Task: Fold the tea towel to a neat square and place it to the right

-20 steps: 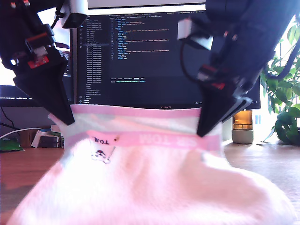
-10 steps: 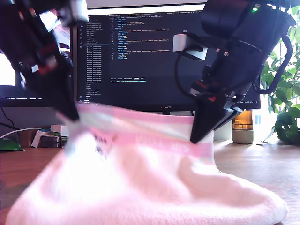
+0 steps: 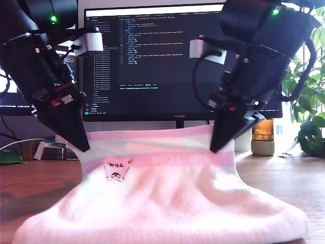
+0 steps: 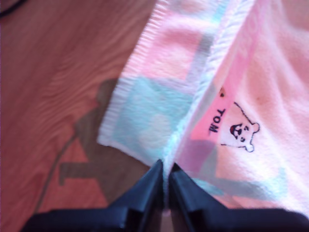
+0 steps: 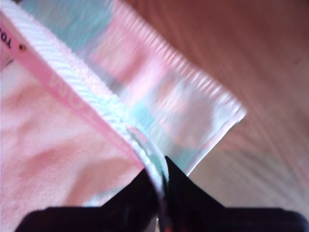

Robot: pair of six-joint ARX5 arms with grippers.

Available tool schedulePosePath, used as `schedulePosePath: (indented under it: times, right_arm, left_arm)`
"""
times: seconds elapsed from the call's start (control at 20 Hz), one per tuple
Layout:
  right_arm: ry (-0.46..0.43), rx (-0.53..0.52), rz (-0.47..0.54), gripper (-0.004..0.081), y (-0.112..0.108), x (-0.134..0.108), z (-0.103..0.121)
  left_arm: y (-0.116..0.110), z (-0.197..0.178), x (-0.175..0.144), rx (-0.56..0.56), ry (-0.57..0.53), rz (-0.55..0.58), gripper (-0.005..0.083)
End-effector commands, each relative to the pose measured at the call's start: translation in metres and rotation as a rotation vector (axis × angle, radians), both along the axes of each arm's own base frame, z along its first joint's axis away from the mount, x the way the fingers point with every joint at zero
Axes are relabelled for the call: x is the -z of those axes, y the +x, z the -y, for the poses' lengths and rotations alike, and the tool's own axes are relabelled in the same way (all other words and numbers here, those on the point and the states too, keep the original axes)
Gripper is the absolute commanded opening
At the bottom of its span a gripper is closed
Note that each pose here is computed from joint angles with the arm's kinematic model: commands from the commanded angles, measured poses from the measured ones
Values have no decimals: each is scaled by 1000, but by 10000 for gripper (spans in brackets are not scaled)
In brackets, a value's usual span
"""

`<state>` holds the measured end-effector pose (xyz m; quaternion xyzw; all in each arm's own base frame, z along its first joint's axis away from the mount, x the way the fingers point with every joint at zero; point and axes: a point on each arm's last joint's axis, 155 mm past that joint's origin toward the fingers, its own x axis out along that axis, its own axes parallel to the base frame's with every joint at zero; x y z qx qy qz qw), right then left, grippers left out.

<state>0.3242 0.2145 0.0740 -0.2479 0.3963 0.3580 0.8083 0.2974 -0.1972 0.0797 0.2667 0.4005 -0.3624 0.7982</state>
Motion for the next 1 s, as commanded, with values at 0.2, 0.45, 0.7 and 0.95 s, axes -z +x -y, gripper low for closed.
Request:
schedulePosePath:
  times: [0.2,0.45,0.7,0.95]
  right_arm:
    - [4,15,47,-12,15,-6,1]
    - [-8,20,36,-12,18,3,1]
    - [-19,25,32,-12,23,14,0]
    - [-14,30,47,-12,27,13,0]
  left_arm:
    - [9,-19,5,-38,20,4,-24]
    - [13,-20,3,-47,8,14,-24]
    - [14,-15,2,-35,-14,17,-24]
    - [18,-14,23,-45,2,-24,-24]
